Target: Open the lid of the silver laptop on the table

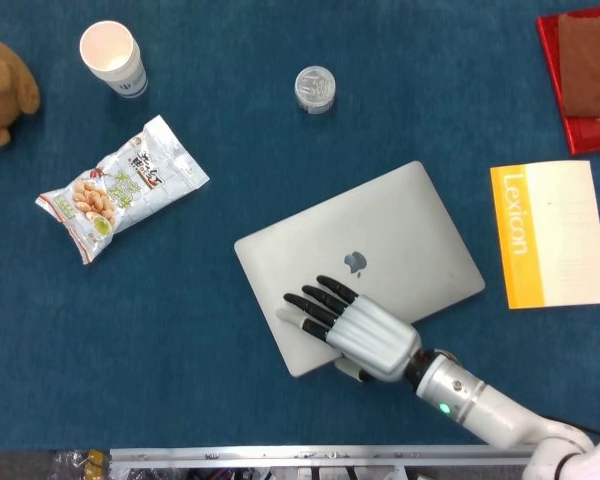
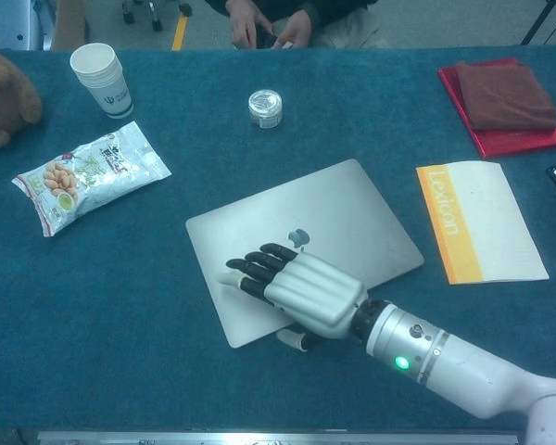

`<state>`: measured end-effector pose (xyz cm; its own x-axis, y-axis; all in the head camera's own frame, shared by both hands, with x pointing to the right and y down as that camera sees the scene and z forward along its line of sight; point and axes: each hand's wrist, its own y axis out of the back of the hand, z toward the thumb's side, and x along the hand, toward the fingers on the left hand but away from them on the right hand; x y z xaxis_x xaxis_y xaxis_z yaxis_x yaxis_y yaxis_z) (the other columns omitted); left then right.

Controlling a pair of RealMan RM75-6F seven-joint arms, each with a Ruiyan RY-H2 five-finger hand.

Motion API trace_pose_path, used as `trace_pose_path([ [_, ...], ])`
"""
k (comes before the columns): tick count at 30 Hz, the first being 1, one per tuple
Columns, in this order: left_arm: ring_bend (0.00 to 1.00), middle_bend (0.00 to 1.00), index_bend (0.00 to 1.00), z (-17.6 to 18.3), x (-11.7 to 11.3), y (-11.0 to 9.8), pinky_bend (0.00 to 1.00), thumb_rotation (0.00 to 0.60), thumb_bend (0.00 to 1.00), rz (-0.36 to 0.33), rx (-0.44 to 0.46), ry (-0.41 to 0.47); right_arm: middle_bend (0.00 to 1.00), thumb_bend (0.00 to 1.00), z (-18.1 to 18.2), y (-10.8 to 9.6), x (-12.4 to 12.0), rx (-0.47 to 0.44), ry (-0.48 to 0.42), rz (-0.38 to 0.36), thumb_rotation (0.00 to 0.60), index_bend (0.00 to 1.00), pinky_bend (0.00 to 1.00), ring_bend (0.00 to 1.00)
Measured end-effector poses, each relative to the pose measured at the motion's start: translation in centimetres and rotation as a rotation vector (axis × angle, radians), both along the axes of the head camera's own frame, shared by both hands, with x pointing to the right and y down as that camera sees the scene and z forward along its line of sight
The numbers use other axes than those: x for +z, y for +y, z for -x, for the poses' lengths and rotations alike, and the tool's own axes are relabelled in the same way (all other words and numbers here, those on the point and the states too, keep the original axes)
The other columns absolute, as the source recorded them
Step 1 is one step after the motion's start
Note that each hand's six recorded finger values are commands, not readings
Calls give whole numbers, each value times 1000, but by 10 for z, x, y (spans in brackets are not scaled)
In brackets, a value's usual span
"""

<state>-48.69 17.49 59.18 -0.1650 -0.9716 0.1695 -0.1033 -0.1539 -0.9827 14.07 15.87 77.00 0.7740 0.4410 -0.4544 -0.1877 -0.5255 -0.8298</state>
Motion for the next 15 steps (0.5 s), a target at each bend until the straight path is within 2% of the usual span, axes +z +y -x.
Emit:
trace_pose_path([
  [15,0,0,19,3,-1,3,20,600,106,-4,-11,3,0,324,22,-35,8,55,14,-61,600,0,60,0],
])
